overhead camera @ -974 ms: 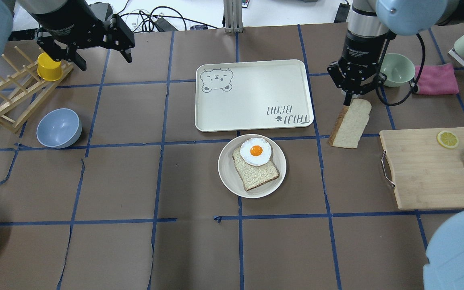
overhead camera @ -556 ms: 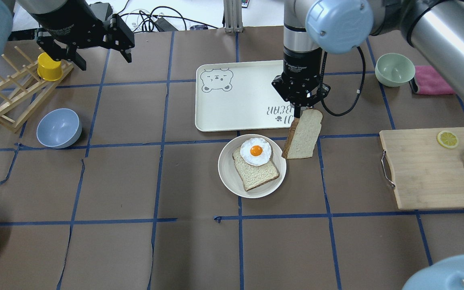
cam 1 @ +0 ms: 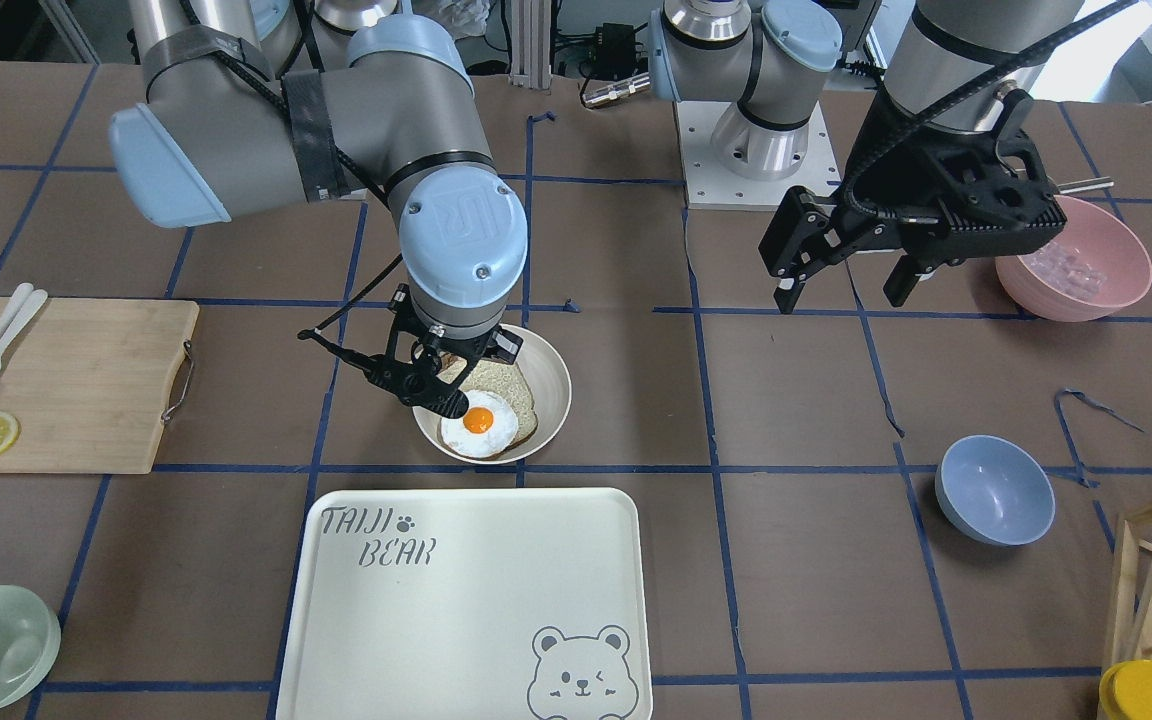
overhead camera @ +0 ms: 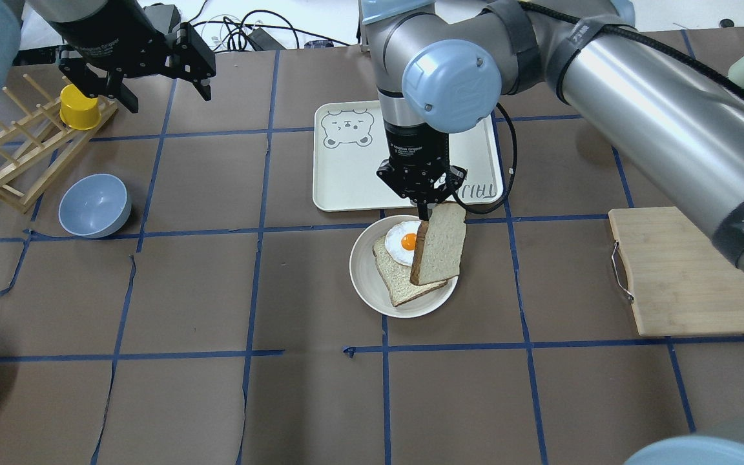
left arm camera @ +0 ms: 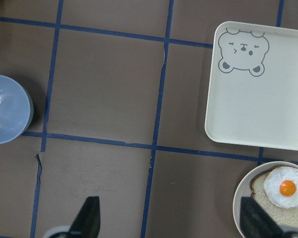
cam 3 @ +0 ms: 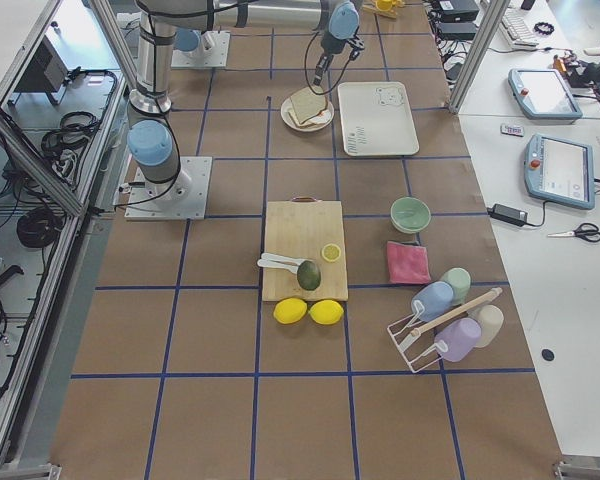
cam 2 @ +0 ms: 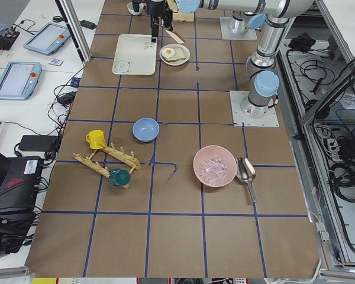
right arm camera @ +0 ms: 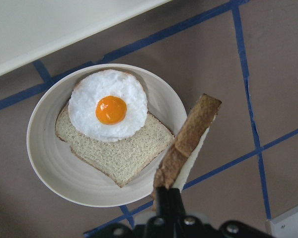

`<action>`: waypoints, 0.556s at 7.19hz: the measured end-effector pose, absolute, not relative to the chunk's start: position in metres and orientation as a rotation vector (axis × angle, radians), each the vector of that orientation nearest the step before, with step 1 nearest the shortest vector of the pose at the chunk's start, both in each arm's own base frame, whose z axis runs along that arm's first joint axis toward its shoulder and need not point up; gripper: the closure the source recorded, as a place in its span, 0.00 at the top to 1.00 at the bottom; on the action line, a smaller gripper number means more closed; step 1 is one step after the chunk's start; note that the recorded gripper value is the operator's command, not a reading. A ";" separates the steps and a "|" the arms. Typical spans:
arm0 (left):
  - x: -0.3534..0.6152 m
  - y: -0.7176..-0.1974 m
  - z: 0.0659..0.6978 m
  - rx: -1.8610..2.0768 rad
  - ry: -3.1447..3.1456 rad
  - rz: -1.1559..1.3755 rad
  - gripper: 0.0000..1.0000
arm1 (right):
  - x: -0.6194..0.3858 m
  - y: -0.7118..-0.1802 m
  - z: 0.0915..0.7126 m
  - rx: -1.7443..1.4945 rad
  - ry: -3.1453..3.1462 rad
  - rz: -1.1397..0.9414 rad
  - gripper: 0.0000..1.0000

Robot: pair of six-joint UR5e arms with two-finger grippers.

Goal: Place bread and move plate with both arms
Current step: 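Lower the bread onto the egg on the plate and release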

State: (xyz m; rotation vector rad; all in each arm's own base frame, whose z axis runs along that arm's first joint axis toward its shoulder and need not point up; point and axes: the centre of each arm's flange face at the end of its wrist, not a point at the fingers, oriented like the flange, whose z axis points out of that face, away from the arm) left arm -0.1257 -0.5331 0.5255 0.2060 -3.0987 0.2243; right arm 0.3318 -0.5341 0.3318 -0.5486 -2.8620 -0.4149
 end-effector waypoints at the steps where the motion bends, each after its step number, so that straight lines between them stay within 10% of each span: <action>1: -0.126 -0.532 0.524 0.206 -3.100 0.220 1.00 | 0.343 -0.532 0.323 -0.525 -2.863 -0.412 0.00; 3: -0.126 -0.531 0.522 0.204 -3.101 0.213 1.00 | 0.358 -0.531 0.308 -0.495 -2.865 -0.407 0.00; 4: -0.126 -0.531 0.522 0.202 -3.102 0.213 1.00 | 0.361 -0.532 0.301 -0.488 -2.868 -0.404 0.15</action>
